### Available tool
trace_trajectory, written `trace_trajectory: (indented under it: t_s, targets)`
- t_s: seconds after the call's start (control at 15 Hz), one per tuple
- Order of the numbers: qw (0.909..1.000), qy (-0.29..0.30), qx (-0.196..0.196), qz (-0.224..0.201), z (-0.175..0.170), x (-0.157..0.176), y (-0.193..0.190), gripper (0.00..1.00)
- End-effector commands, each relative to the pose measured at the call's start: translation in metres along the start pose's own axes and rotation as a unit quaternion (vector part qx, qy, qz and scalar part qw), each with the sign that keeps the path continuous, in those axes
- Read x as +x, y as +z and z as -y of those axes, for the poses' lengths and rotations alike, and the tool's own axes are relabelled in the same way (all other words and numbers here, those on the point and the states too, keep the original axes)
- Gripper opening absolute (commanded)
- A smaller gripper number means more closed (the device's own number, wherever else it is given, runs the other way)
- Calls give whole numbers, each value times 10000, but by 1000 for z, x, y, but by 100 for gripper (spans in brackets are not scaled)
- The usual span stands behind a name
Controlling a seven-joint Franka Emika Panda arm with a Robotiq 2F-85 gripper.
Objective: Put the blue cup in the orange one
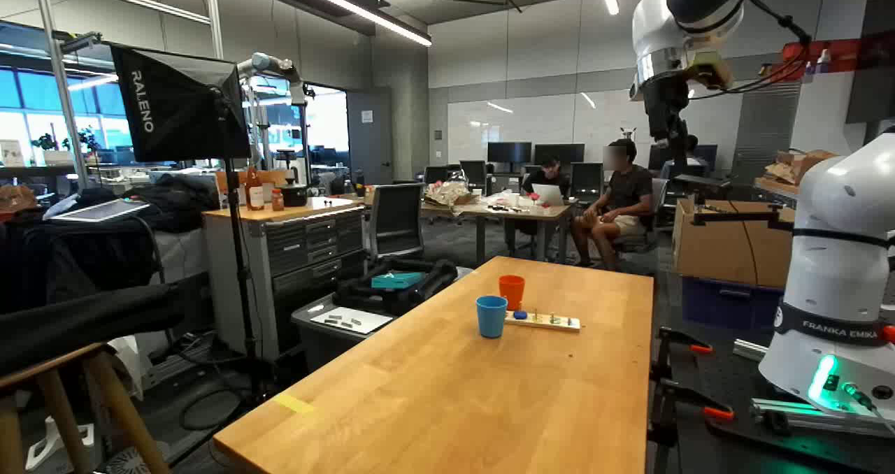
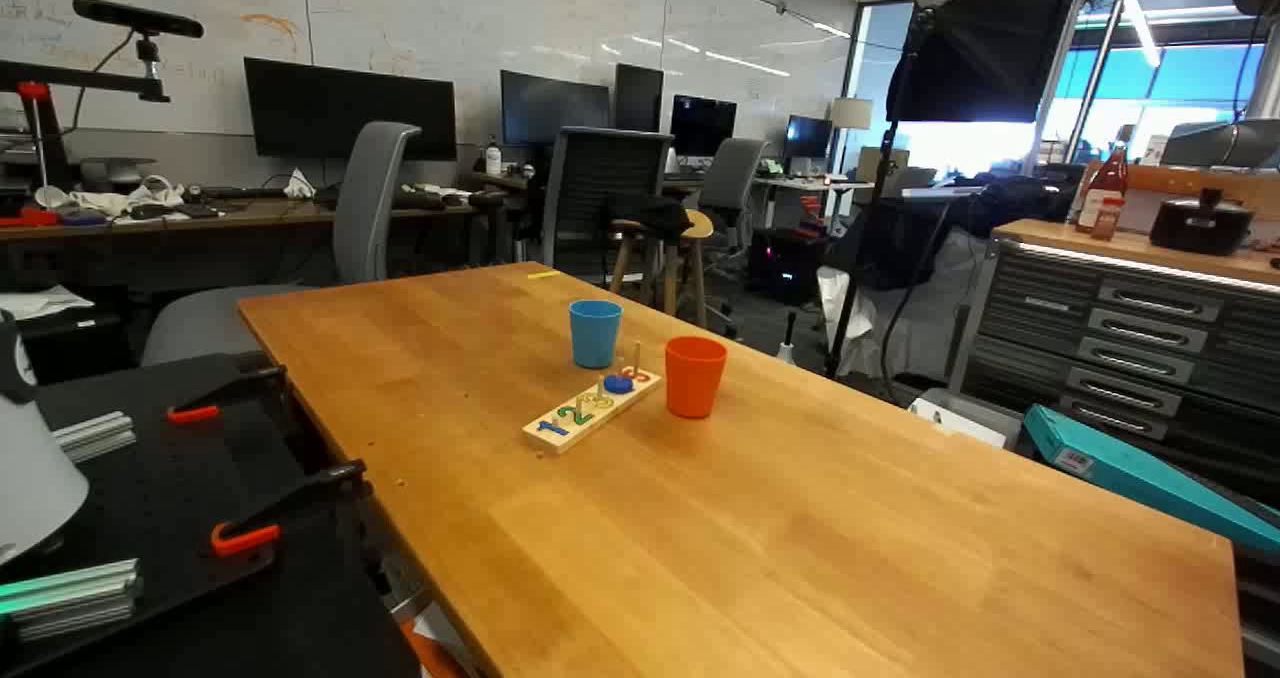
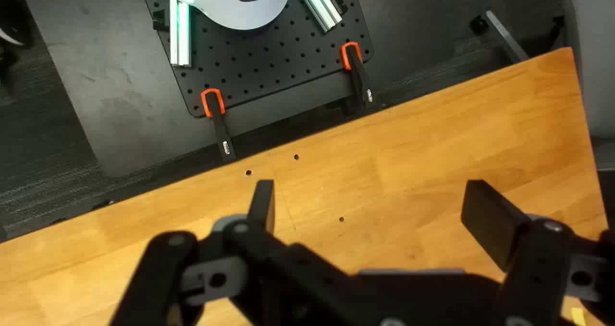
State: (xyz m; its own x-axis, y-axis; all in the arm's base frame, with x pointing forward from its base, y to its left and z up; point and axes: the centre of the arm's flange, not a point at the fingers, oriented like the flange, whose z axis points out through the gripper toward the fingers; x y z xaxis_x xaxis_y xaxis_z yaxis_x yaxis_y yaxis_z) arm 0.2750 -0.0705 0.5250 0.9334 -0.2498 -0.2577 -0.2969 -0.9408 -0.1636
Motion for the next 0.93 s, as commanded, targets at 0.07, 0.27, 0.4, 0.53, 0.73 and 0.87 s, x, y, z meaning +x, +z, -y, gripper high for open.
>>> trace_trajectory:
  t_s: [0.07, 0.27, 0.4, 0.53, 0.73, 0.87]
  targets:
    - [10000, -3, 3, -31, 0, 0, -3, 100]
    - [9996, -149, 20, -229, 8, 0, 2, 100]
    - [9982, -353, 17, -484, 36, 14, 19, 100]
    - [9955, -545, 14, -780, 71, 30, 37, 100]
    - [9891, -827, -50, -1218, 127, 56, 67, 100]
    - [9841, -942, -190, -1490, 162, 80, 92, 100]
